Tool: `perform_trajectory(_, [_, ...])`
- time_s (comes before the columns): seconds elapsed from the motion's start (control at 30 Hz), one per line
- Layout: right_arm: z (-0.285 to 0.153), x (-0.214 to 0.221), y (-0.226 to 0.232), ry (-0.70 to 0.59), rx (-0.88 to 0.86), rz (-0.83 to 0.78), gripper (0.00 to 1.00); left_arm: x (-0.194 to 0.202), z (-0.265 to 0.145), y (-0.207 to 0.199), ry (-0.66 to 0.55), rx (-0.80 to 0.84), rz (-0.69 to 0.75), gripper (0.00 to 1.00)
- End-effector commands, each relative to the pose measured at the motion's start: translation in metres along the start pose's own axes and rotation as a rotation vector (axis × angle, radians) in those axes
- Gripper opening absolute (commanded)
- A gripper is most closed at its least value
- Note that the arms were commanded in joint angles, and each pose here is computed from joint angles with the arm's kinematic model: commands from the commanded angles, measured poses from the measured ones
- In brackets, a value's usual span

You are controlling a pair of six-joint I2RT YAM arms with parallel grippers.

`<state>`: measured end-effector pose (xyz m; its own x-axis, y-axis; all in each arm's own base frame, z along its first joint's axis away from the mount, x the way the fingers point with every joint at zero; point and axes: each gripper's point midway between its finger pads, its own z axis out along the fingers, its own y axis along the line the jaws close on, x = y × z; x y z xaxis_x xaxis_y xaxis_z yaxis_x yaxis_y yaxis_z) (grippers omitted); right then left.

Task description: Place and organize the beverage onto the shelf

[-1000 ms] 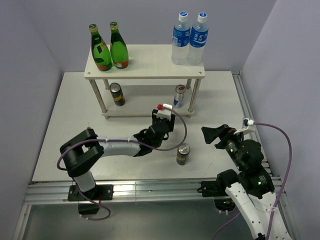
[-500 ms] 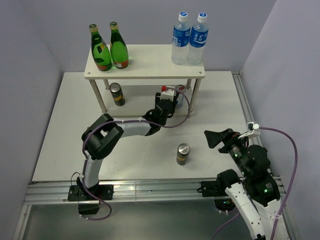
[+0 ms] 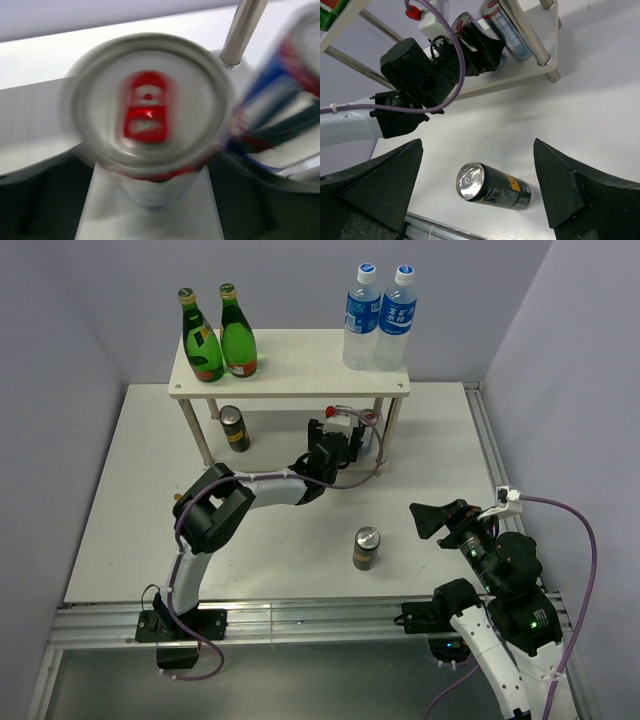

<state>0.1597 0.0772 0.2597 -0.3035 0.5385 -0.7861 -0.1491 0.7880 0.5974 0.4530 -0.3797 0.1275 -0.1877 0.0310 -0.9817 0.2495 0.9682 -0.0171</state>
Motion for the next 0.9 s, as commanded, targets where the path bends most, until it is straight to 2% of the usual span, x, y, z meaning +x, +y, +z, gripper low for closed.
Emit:
perform_trajectory(0.0, [-0.006, -0.008, 0.008, -0.025, -0.034, 0.0, 0.98, -0.044, -0.003, -0.005, -0.117, 0.011, -0.094, 0.99])
perform_trajectory(0.2, [-0.003, -0.004, 0.008, -0.016, -0.041, 0.01, 0.98, -0.049, -0.029, 0.014, -0.116, -0.016, -0.109, 0.99])
perform_trajectory(0.23, [-0.002, -0.003, 0.008, -0.016, -0.041, 0.01, 0.98, -0.063, -0.037, 0.018, -0.136, -0.012, -0.129, 0.99])
perform_trajectory(0.37, [-0.001, -0.002, 0.005, -0.018, -0.034, 0.009, 0.98, -0.06, -0.062, 0.033, -0.117, -0.043, -0.115, 0.99])
perform_trajectory(0.4, [0.0, -0.003, 0.005, -0.022, -0.031, 0.009, 0.98, -0.07, -0.074, 0.031, -0.133, -0.034, -0.123, 0.99])
perform_trajectory(0.47, [0.001, -0.002, 0.004, -0.021, -0.027, 0.011, 0.98, -0.059, -0.089, 0.034, -0.105, -0.036, -0.109, 0.99])
perform_trajectory(0.5, [0.002, -0.001, 0.003, -0.021, -0.025, 0.011, 0.98, -0.07, -0.103, 0.029, -0.121, -0.016, -0.134, 0.99])
perform_trajectory(0.53, [0.003, -0.001, 0.003, -0.023, -0.027, 0.012, 0.98, -0.06, -0.112, 0.031, -0.099, -0.015, -0.122, 0.99])
perform_trajectory(0.6, [0.006, 0.001, 0.002, -0.018, -0.023, 0.012, 0.98, -0.07, -0.138, 0.026, -0.108, 0.014, -0.15, 0.99])
perform_trajectory(0.77, [0.009, 0.003, -0.001, -0.015, -0.013, 0.01, 0.98, -0.053, -0.198, 0.015, -0.051, 0.112, -0.157, 0.99])
perform_trajectory(0.8, [0.009, 0.002, -0.001, -0.018, -0.011, 0.007, 0.98, -0.059, -0.219, 0.004, -0.055, 0.178, -0.174, 0.99])
perform_trajectory(0.87, [0.01, 0.002, -0.001, -0.018, -0.011, 0.006, 0.98, -0.041, -0.244, -0.014, -0.016, 0.304, -0.166, 0.99])
